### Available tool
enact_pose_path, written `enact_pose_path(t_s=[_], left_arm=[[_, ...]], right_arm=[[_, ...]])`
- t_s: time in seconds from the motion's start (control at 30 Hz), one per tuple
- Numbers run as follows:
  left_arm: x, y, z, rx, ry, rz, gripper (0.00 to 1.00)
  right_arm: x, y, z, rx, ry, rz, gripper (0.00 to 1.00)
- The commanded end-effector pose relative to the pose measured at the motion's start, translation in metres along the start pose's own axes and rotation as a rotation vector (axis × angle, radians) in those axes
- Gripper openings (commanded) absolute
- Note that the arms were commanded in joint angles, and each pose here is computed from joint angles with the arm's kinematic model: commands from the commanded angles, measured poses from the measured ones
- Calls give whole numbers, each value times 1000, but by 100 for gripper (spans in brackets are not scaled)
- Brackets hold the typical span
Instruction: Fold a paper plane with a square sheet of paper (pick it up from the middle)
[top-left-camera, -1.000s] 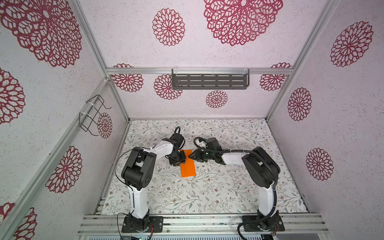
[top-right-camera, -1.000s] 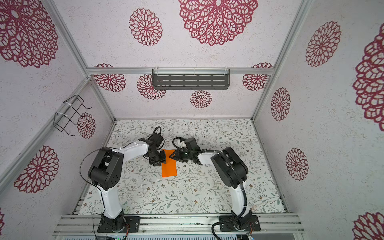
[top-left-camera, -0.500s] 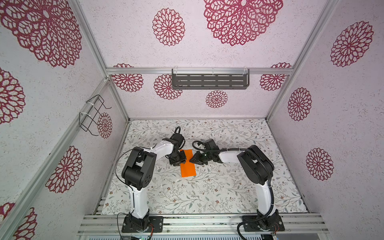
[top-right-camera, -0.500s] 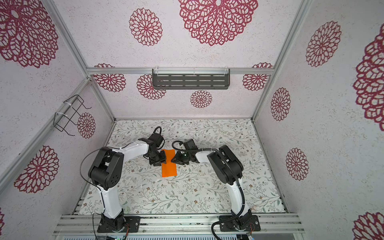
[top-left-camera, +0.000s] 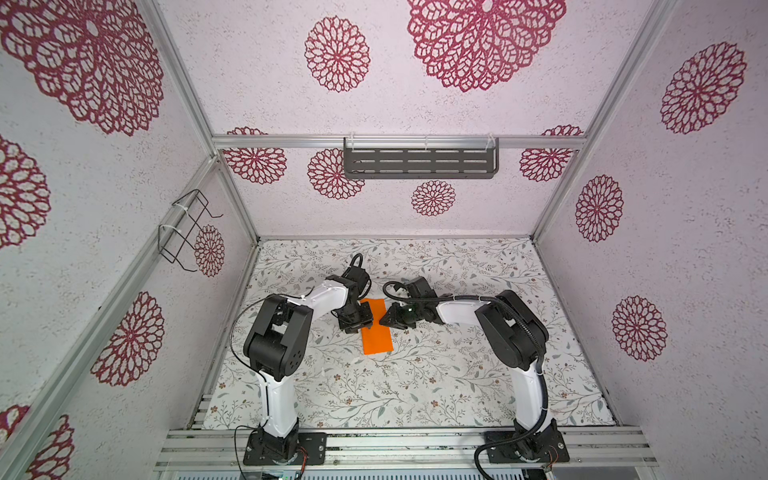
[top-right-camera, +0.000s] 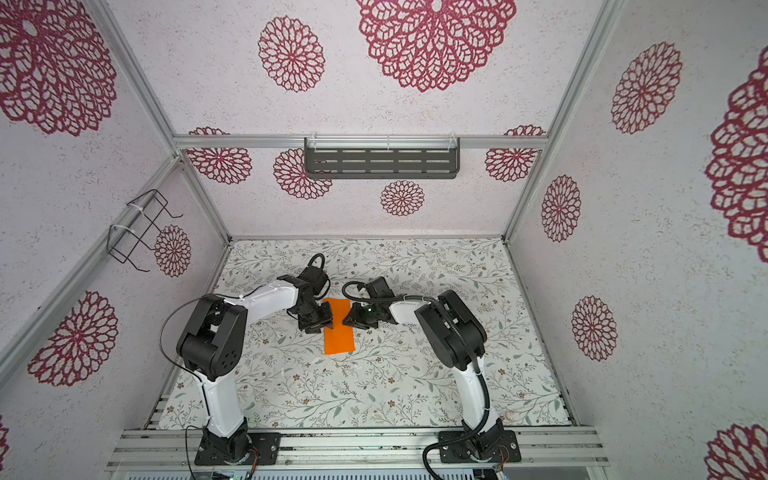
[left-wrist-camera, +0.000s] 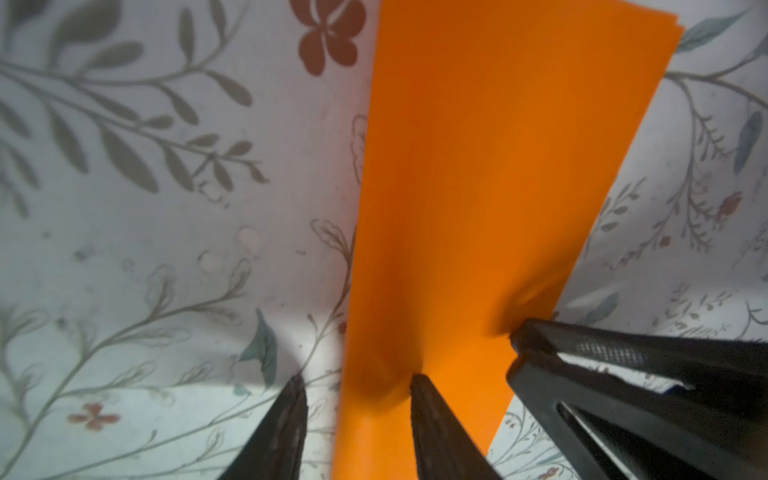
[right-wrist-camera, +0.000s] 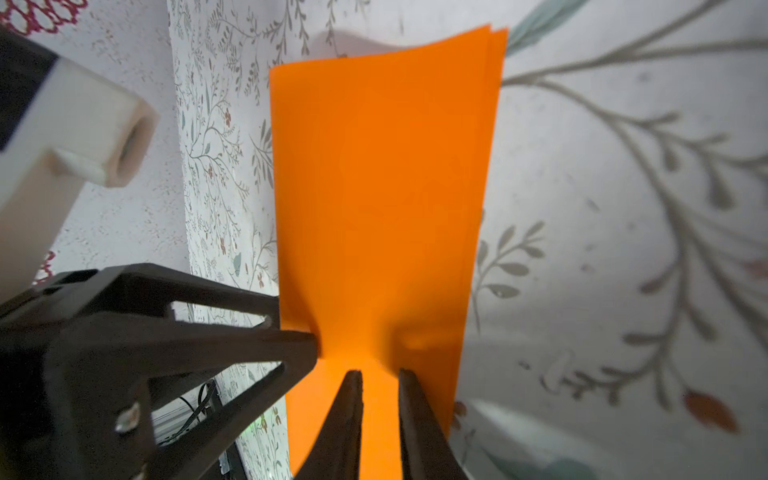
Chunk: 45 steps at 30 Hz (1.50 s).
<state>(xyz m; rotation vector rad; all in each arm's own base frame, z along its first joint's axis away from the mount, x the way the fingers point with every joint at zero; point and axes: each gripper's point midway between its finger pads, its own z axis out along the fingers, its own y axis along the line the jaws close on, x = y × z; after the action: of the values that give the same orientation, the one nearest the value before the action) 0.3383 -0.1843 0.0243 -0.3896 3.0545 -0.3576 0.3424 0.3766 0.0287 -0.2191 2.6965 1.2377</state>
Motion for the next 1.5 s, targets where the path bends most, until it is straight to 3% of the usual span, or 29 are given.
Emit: enact_pose_path(t_s=[0.0,0.2,0.37,0.67,1.1,1.3,1.47], left_arm=[[-15,-17,-53,113,-105,4,46],[-16,-44,-69,399,-151,4,37],[-11,-56,-51,501,-103,10,22],[-6,-22,-2,350,-29,-27,7],[11,35,31,180,17,-109,5],[21,63,22,41,31,-70,4],[0,35,-13,145,-55,-21,4]], right_arm=[[39,-67,11,218,104,100,21],[41,-72,11,236,107,104,22],[43,-75,12,245,114,113,21],[45,-79,13,264,126,121,21],[50,-88,11,305,136,128,20],[50,-91,9,329,135,125,20],[51,-92,9,331,136,125,20]])
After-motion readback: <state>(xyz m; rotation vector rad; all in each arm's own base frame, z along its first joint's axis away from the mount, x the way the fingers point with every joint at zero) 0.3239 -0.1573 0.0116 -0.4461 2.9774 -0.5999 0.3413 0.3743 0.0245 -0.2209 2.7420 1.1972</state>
